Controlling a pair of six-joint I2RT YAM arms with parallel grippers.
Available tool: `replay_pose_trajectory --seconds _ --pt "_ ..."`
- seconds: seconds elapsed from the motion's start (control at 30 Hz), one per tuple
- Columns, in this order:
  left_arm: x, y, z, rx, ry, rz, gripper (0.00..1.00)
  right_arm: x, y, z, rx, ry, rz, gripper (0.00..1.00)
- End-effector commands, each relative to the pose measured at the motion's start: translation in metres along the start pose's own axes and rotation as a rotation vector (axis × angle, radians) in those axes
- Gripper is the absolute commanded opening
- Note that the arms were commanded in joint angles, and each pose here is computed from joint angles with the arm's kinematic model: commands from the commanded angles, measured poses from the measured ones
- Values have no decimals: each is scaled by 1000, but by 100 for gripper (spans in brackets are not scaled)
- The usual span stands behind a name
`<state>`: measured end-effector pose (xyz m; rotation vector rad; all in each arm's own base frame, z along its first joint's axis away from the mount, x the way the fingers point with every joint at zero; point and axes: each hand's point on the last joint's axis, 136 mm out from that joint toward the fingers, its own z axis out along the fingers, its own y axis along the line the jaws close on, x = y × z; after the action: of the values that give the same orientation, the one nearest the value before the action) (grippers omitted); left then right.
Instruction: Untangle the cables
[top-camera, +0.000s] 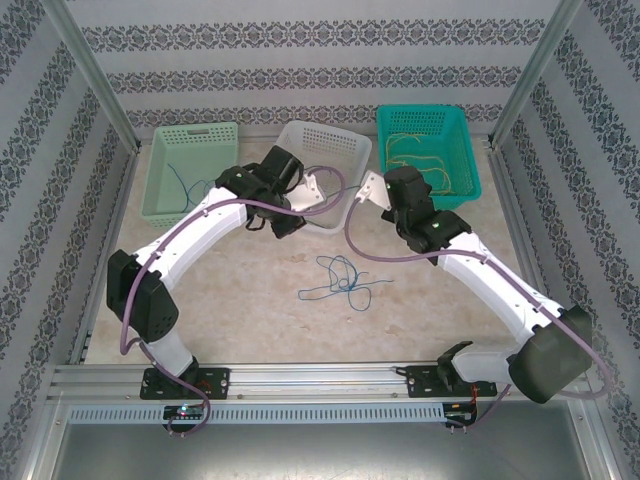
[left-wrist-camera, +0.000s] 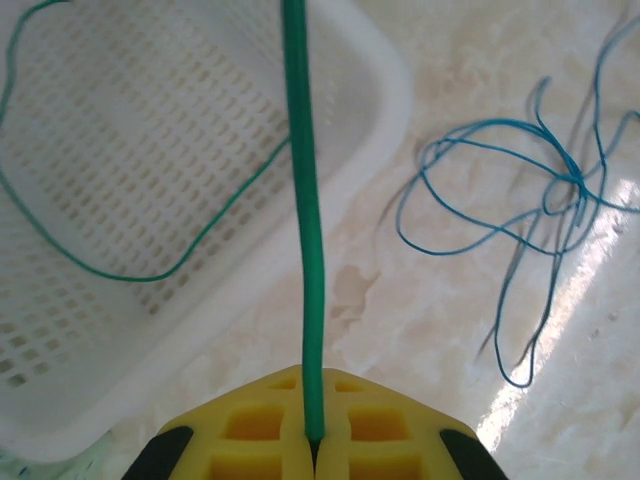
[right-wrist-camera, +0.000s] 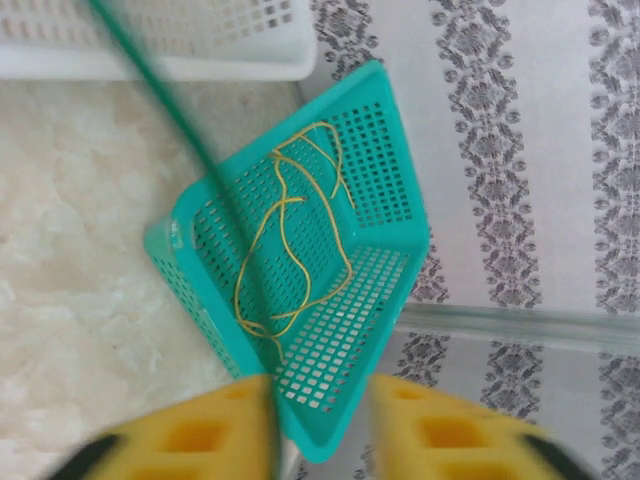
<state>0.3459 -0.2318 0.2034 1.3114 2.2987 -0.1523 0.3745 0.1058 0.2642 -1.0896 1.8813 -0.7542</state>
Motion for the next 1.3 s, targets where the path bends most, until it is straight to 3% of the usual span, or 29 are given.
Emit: replay_pose_trajectory --seconds 0.0,0.17,0.33,0.57,0.8,0.9,1.0,1.03,1.13,1.17,1.2,1.27 --pt "-20 45 -29 -122 -122 -185 0 -3 -38 -12 30 -25 319 83" --pt "-45 80 -22 -95 -131 -385 0 3 -50 -20 -127 -47 773 92" --pt "-51 112 1 -19 -162 -616 0 23 -36 -21 -278 -13 1091 98" --pt "-62 146 29 -11 -242 -775 0 46 -9 -25 -353 2 1230 96" --pt "-71 148 71 91 -238 -845 0 55 15 -28 -416 30 1268 95" --pt "-66 150 87 100 -217 -884 14 53 36 -25 -501 56 1296 92" --pt "-57 149 93 78 -180 -899 38 57 61 -20 -563 114 1306 87" --pt "-55 149 92 64 -171 -896 50 59 70 -19 -582 146 1313 86" --pt "-52 150 80 14 -176 -869 64 55 96 -17 -653 192 1306 82" --pt "-53 151 72 -4 -188 -860 83 53 104 -16 -668 210 1292 81" --pt "-55 150 67 -16 -203 -848 91 50 113 -16 -685 227 1272 80" --pt "-61 145 51 -39 -246 -817 100 42 129 -15 -714 253 1235 78"
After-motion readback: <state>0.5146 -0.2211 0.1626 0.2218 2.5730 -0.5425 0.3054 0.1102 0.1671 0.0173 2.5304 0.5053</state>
